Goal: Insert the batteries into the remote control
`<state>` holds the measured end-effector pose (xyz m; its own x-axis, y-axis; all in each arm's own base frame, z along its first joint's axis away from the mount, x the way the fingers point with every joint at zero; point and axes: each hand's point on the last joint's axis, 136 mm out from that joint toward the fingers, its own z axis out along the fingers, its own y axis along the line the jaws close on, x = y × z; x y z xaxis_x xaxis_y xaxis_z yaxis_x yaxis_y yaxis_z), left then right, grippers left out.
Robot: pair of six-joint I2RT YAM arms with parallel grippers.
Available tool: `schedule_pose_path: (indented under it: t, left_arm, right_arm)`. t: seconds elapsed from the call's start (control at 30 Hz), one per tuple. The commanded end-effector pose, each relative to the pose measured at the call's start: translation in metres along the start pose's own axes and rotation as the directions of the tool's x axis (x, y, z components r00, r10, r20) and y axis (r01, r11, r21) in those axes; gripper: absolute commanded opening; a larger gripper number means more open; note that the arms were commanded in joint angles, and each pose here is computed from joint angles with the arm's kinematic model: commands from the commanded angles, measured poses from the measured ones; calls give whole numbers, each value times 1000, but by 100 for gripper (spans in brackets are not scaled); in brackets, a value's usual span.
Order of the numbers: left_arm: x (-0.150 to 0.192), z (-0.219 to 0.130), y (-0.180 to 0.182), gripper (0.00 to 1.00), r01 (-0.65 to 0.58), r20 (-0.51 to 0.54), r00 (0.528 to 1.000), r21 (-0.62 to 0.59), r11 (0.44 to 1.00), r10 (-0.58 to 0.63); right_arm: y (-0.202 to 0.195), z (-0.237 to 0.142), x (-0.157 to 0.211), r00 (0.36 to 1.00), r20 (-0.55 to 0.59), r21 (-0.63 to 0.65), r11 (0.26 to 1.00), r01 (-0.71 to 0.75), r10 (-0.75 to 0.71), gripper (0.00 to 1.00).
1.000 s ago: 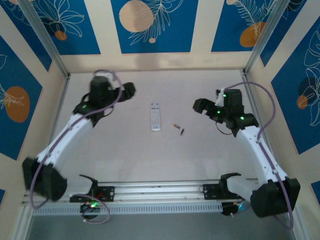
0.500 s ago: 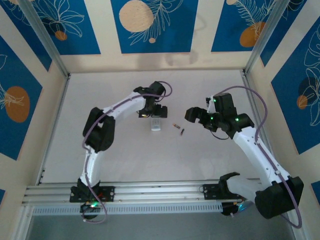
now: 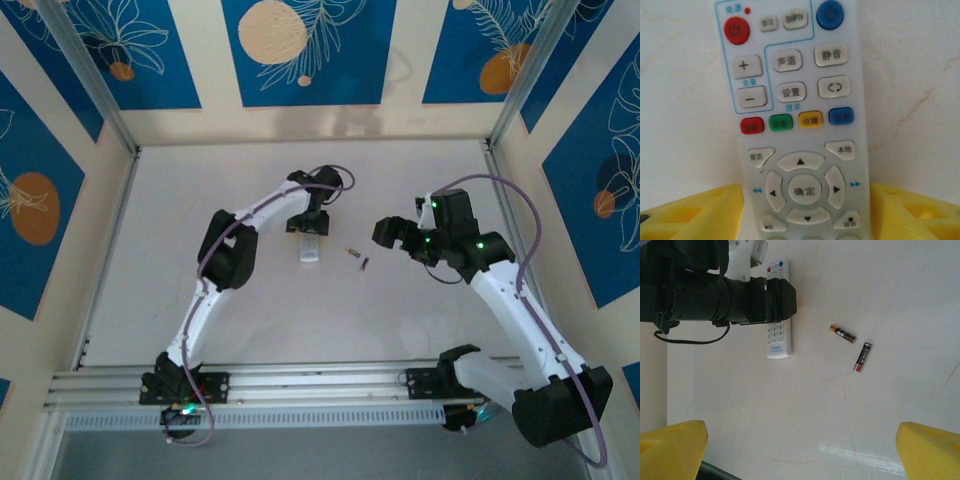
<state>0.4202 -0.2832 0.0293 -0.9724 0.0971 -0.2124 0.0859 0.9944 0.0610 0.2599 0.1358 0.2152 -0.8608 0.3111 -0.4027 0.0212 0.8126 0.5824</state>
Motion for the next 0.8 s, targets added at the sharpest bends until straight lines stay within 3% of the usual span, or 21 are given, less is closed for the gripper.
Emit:
schedule_pose_path:
  t: [0.0, 0.13, 0.23, 0.33, 0.43, 0.57, 0.67, 0.77]
  left_arm:
    - [6, 2, 6, 58, 3, -40, 999, -38, 999, -4]
    - [-4, -26, -10, 43, 25, -16, 1000, 79, 997, -24]
    - [-22, -81, -22, 38, 42, 60, 997, 232, 972, -58]
    - [-40, -160, -31, 36, 35, 156, 981, 437, 899, -114]
    - [-49, -255, -46, 36, -53, 264, 948, 687, 725, -181]
    - [-43, -370, -53, 38, -200, 322, 898, 905, 375, -299]
    - [-31, -420, -53, 38, -265, 317, 888, 945, 194, -334]
    - [-27, -444, -53, 38, -269, 276, 890, 961, 70, -362]
  right_arm:
    - [4, -8, 0, 1000, 7, -9, 1000, -14, 14, 97]
    - [13, -16, -3, 999, 17, -36, 999, -33, 34, 97]
    - [25, -25, -8, 997, 31, -91, 993, -69, 72, 97]
    - [44, -35, -15, 992, 24, -202, 973, -115, 122, 97]
    - [73, -47, -24, 988, 1, -362, 921, -142, 153, 97]
    - [129, -73, -34, 998, 2, -602, 797, -48, 61, 99]
    - [164, -97, -42, 999, 44, -737, 675, 29, 5, 99]
    - [188, -117, -50, 996, 90, -807, 585, 83, -18, 99]
